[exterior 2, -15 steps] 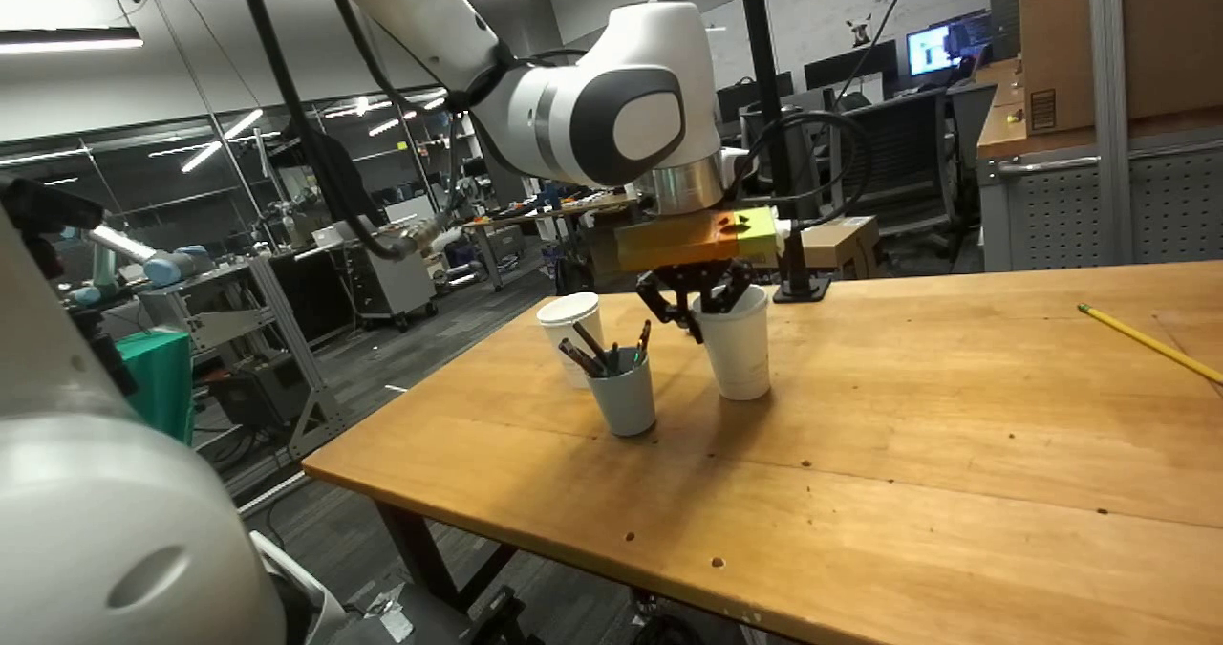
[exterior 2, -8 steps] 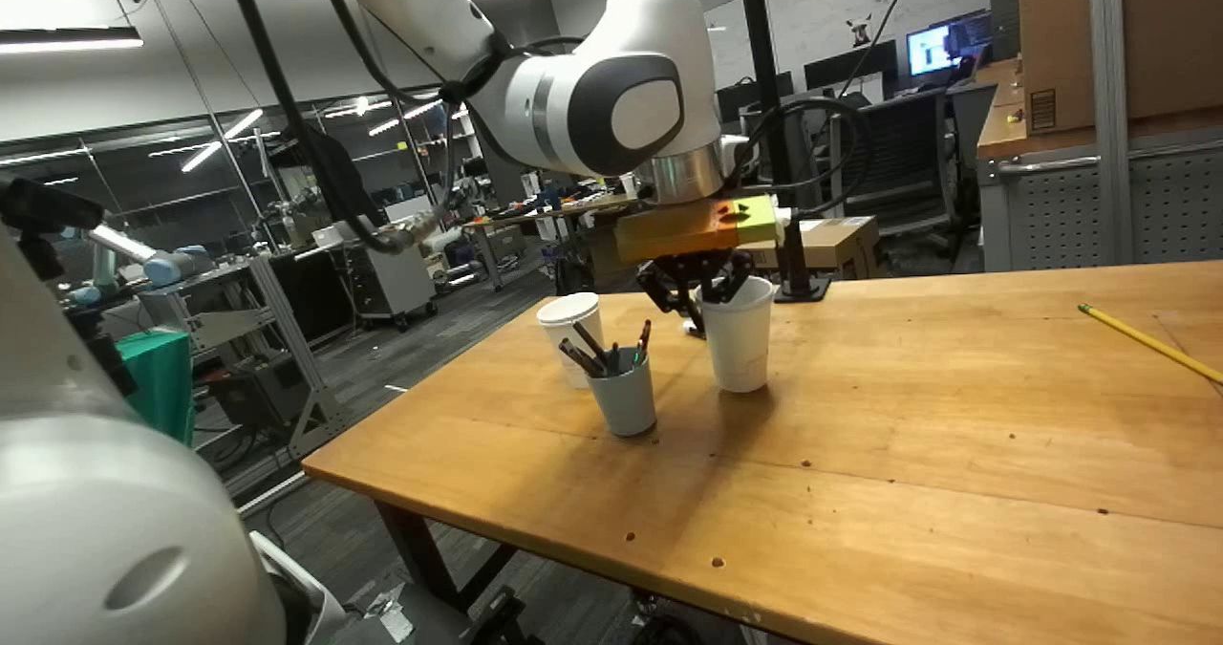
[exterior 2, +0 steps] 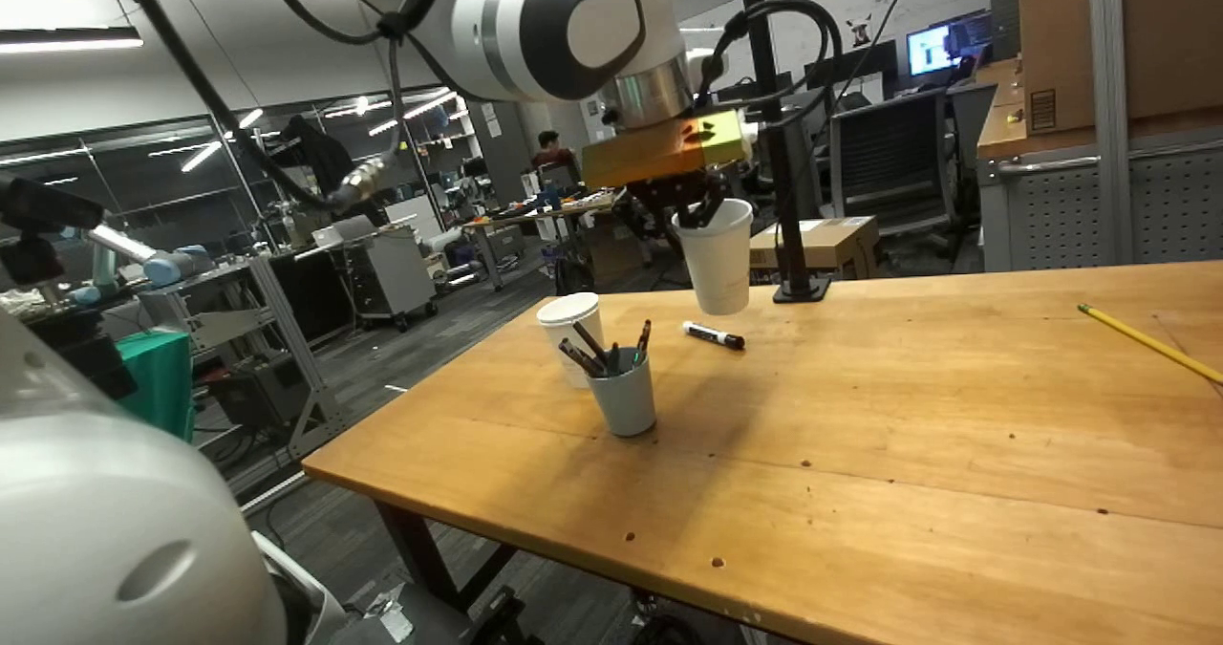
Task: Pick up the white cups and put them in the other white cups. Pick up the marker pen and put it in the stacked white cups.
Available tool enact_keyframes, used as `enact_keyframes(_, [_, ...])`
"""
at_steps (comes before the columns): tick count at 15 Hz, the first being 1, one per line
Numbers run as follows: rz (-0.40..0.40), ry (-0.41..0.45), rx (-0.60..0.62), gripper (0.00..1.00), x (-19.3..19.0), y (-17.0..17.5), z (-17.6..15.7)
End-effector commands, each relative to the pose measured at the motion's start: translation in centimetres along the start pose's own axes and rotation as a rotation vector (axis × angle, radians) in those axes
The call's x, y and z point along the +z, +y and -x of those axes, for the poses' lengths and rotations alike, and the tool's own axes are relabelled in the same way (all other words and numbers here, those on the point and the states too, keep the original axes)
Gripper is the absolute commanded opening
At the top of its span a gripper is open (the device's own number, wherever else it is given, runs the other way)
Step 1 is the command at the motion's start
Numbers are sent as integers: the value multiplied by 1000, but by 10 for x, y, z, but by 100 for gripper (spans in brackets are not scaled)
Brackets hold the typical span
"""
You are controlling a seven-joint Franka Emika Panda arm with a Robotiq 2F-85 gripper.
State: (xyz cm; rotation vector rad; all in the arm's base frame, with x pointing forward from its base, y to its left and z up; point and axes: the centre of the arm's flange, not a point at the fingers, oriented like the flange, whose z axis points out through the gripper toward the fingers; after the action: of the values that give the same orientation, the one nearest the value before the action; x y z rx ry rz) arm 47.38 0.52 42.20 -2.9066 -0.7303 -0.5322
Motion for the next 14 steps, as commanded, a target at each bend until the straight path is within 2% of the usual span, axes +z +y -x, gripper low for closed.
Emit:
enact_keyframes(1, [6,51,-23,2,-58,-25,1])
enact_keyframes(8, [-29,81,-117,2,-110,-79,18])
enact_keyframes(11, [-49,109,-143,2,-116,-116,16])
enact_keyframes(14, [-70,119,-166,2,-113,-166,6])
